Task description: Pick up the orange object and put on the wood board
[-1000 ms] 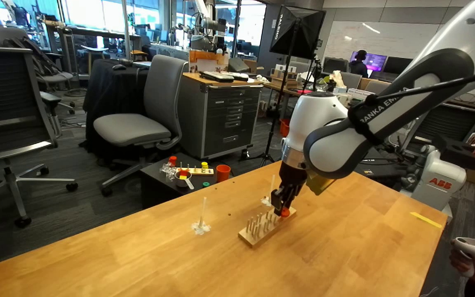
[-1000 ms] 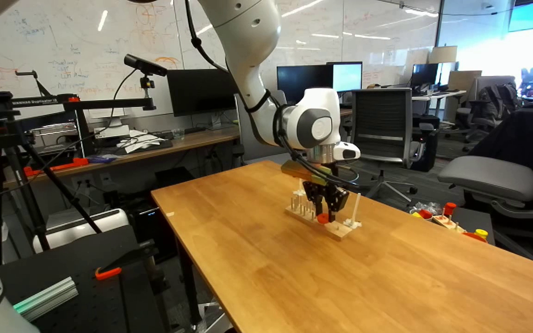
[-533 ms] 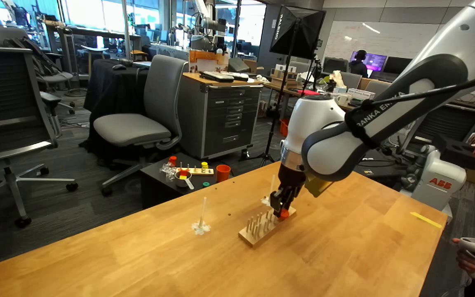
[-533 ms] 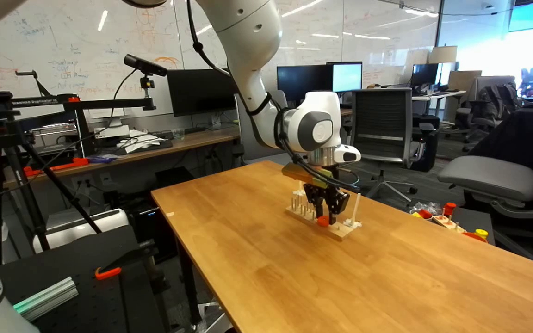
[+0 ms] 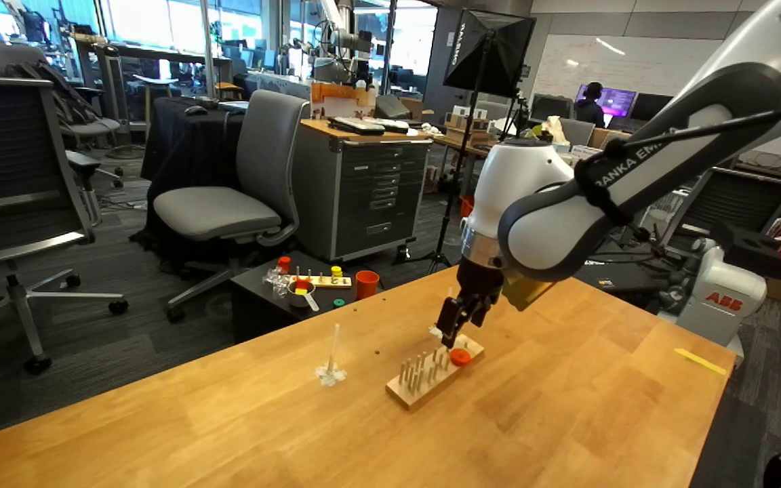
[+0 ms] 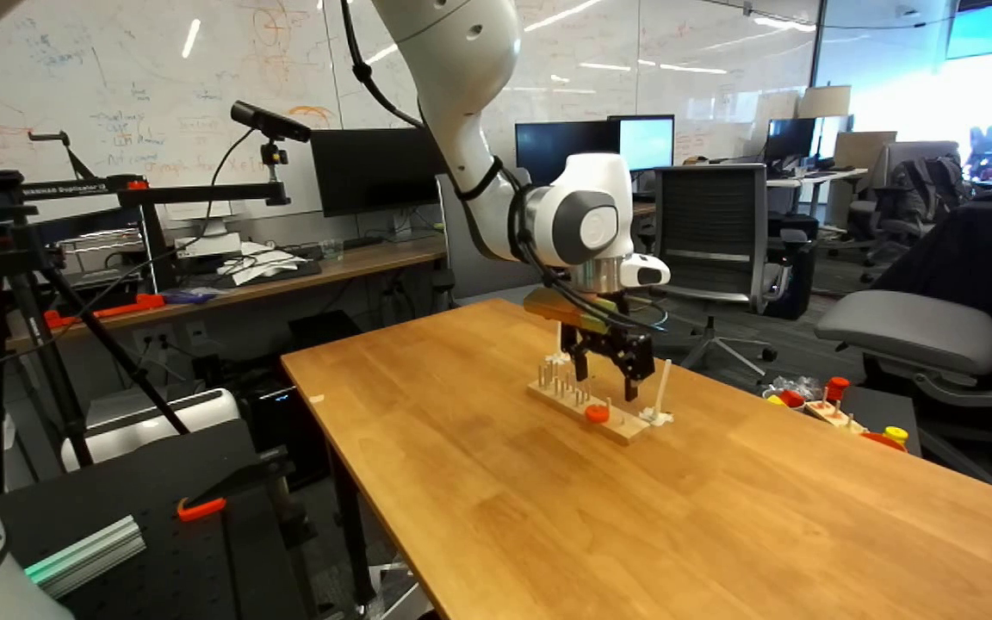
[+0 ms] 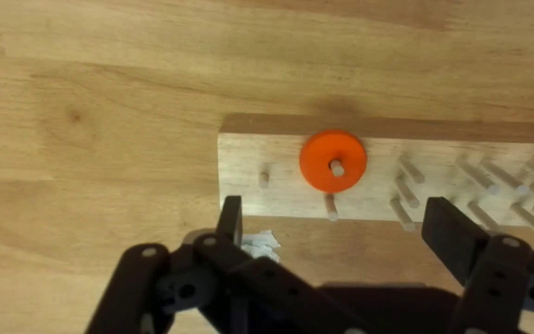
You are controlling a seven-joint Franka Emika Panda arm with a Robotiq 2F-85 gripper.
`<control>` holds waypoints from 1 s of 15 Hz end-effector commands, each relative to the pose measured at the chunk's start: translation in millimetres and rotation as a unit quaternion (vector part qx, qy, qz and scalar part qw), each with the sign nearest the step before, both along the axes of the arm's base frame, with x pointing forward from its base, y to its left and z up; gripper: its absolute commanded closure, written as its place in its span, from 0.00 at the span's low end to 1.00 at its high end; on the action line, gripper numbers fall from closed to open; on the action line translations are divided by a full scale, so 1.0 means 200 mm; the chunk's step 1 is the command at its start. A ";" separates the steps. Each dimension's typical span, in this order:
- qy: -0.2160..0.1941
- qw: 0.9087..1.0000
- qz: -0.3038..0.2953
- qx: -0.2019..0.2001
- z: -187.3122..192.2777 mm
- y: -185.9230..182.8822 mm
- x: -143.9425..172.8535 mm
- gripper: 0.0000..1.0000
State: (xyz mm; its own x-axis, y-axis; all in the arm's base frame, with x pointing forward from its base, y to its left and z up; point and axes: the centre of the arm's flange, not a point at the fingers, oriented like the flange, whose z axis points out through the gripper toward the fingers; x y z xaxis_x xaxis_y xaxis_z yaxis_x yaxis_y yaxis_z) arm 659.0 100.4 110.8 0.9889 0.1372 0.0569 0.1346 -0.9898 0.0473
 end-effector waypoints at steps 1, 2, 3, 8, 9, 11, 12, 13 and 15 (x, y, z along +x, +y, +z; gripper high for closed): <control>0.026 1.000 0.003 -0.002 0.28 0.02 -0.12 0.00; 0.028 1.000 0.004 0.001 0.35 0.02 -0.15 0.00; 0.031 0.999 0.008 -0.005 0.42 0.03 -0.19 0.00; 0.068 0.998 0.009 -0.009 0.64 0.01 -0.43 0.00; 0.074 0.997 0.010 -0.015 0.66 -0.01 -0.49 0.00; 0.083 0.996 0.008 -0.019 0.72 -0.05 -0.59 0.00; 0.088 0.996 0.009 -0.020 0.74 -0.06 -0.64 0.00; 0.091 0.996 0.009 -0.019 0.77 -0.08 -0.70 0.00; 0.099 0.995 0.007 -0.022 0.79 -0.12 -0.81 0.00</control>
State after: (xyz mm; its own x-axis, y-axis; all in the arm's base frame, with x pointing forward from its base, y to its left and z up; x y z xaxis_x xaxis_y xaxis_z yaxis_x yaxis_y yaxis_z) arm 544.2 90.4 243.5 0.9819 0.1393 -0.1285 0.1477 -0.9873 0.0586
